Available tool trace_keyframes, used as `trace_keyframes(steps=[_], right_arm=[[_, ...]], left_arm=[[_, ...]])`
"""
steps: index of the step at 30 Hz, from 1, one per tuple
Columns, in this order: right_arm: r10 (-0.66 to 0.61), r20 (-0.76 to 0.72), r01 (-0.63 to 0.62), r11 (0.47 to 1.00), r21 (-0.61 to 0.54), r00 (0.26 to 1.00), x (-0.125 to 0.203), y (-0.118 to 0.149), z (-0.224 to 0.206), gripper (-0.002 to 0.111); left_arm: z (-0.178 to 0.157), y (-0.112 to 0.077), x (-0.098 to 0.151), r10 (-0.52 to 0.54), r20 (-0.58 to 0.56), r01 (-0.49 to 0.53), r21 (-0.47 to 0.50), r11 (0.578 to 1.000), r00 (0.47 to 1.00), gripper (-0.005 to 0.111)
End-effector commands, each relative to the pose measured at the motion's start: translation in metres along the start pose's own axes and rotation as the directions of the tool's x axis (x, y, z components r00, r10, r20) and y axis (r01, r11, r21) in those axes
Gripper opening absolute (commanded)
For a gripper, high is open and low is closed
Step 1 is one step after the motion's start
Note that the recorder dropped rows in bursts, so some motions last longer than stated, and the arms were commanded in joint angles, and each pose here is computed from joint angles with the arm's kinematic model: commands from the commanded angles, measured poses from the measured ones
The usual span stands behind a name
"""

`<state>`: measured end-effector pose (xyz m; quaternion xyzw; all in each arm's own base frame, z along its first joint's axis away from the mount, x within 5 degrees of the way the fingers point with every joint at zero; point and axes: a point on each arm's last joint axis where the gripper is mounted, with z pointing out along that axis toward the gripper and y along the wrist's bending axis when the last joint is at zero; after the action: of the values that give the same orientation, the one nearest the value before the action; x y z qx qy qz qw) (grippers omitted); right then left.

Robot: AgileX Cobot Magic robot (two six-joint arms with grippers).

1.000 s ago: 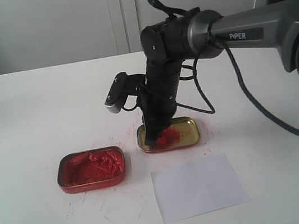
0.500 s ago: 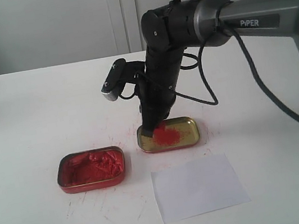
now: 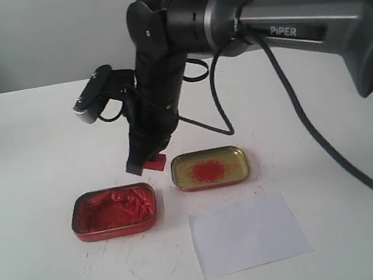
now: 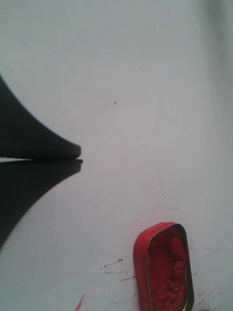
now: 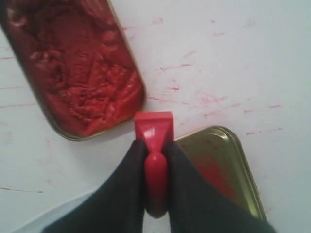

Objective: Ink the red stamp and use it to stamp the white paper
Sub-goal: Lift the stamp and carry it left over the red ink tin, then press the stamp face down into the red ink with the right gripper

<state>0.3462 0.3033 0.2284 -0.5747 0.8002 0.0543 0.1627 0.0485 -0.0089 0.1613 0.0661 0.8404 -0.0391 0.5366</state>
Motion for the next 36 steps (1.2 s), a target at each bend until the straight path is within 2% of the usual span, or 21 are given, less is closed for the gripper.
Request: trace_keyframes(steps=[1, 8, 16, 23, 36], right_arm=[[-0.030, 0.022, 0.030, 1.000, -0.006, 0.999, -0.016, 0.019, -0.012, 0.000], [-0.046, -0.003, 0.046, 0.998, -0.043, 0.999, -0.034, 0.041, -0.001, 0.000], [-0.059, -0.035, 0.056, 0.996, -0.063, 0.998, -0.056, 0.056, 0.031, 0.000], [-0.071, -0.072, 0.068, 0.997, -0.049, 0.995, -0.055, 0.053, 0.055, 0.000], [-0.076, -0.050, 0.075, 0.997, -0.022, 0.996, -0.057, 0.051, 0.066, 0.000]], left_arm=[[0.000, 0.000, 0.001, -0.007, 0.002, 0.007, 0.001, 1.000, 1.000, 0.000], [0.000, 0.000, 0.001, -0.007, 0.002, 0.007, 0.001, 1.000, 1.000, 0.000], [0.000, 0.000, 0.001, -0.007, 0.002, 0.007, 0.001, 1.000, 1.000, 0.000], [0.000, 0.000, 0.001, -0.007, 0.002, 0.007, 0.001, 1.000, 1.000, 0.000], [0.000, 0.000, 0.001, -0.007, 0.002, 0.007, 0.001, 1.000, 1.000, 0.000]])
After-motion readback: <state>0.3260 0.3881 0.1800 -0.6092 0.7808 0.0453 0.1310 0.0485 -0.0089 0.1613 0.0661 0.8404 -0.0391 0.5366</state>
